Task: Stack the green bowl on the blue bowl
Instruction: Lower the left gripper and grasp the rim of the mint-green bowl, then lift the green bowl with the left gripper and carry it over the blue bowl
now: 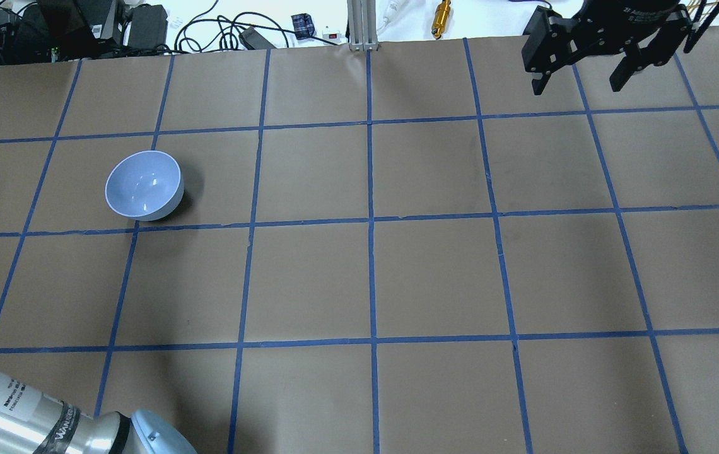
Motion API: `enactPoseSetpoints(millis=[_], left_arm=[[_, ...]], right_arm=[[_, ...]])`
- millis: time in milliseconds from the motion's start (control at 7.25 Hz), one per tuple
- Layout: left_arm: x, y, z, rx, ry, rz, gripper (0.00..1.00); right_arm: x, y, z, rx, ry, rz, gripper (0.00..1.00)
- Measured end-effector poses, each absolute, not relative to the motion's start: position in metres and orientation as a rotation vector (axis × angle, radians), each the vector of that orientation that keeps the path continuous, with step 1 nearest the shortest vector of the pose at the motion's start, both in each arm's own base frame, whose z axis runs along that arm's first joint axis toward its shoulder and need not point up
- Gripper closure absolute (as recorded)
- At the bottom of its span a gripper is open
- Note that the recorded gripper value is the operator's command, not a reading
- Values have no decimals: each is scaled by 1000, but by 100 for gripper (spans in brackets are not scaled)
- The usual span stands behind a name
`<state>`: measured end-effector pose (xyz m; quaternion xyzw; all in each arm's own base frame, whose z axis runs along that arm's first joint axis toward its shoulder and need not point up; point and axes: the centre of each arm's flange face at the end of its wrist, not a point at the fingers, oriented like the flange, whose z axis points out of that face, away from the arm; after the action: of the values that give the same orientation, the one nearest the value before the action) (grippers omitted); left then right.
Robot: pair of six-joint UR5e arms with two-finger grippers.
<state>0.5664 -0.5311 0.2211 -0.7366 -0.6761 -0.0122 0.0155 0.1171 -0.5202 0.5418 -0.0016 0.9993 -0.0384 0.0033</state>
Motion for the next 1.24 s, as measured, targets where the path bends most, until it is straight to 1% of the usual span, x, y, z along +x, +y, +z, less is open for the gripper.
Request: enactPoseSetpoints(millis=[414,690,966,1241], left_arm=[[565,-531,230,-2301,-2117,-42,100],[546,-528,260,-2311,-2126,1,100],[495,-528,309,-2334,-2113,41,100],[417,-529,341,-2269,-2185,101,100]], right_arm=[[117,-520,542,-5,3133,-121,0],[117,-520,542,-4,3132,-120,0],[117,-520,542,-4,3132,-121,0],[117,-520,542,-2,3131,-121,0]])
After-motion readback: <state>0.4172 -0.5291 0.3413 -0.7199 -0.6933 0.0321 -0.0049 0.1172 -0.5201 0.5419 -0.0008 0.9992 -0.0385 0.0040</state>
